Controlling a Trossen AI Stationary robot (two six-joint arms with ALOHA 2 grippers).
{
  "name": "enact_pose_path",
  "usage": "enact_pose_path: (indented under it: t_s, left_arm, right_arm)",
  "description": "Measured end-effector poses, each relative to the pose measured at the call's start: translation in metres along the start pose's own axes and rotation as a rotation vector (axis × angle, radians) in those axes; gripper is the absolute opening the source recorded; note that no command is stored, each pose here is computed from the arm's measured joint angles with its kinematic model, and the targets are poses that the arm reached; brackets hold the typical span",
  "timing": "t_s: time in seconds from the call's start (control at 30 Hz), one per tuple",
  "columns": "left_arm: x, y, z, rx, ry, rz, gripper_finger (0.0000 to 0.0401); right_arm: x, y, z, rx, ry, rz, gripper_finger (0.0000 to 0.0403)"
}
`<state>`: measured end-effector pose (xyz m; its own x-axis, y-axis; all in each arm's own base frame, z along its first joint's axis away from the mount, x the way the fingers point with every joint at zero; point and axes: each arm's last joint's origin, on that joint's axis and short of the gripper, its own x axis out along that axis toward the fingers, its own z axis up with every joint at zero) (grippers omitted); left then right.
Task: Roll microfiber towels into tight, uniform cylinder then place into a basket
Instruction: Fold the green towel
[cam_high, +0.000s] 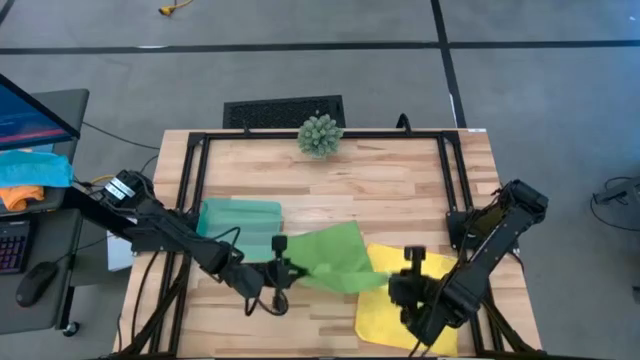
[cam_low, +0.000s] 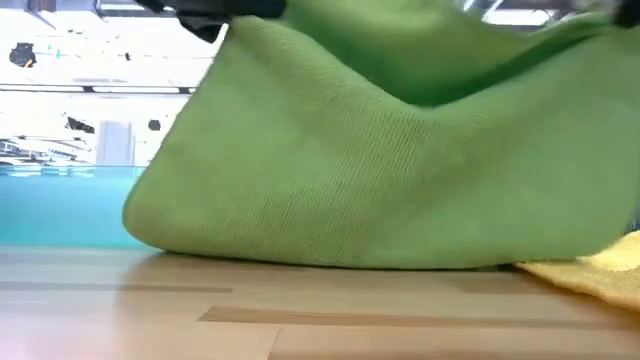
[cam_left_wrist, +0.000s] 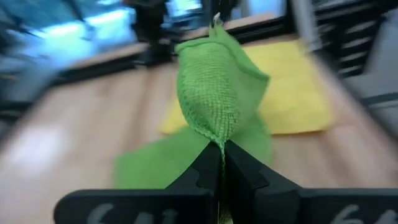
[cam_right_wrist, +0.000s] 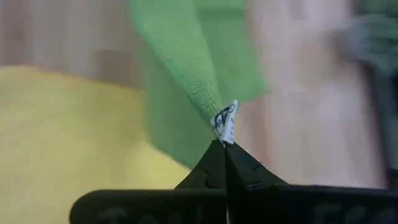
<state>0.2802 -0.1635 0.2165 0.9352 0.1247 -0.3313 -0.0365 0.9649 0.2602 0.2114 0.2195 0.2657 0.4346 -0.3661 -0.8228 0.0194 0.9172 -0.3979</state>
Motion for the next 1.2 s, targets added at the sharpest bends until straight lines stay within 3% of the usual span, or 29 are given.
enact_pose_path:
  t_s: [0.2,0.43,0.67,0.83,1.03,1.2]
  left_arm:
    - [0.005,0.016,0.015,0.178,0.03,0.269,0.0004]
    - [0.015,0.047,0.038,0.317,0.095,0.537,0.0004]
    - [0.022,0.091,0.056,0.256,0.099,0.59,0.0004]
    - [0.028,0.132,0.056,0.152,0.058,0.472,0.0004]
    - [0.039,0.183,0.053,0.089,-0.013,0.397,0.0004]
    - [0.04,0.221,0.055,0.11,-0.103,0.453,0.0004]
  right_arm:
    - [-0.004,-0.035,0.005,0.076,-0.01,-0.282,0.0005]
    - [0.0,-0.069,0.019,0.152,-0.056,-0.37,0.0005]
    - [0.003,-0.098,0.024,0.151,-0.062,-0.436,0.0004]
    - [-0.003,-0.128,0.016,0.146,-0.049,-0.454,0.0004]
    - [-0.021,-0.175,-0.007,0.255,-0.112,-0.518,0.0004]
    - [-0.03,-0.206,-0.024,0.355,-0.138,-0.58,0.0004]
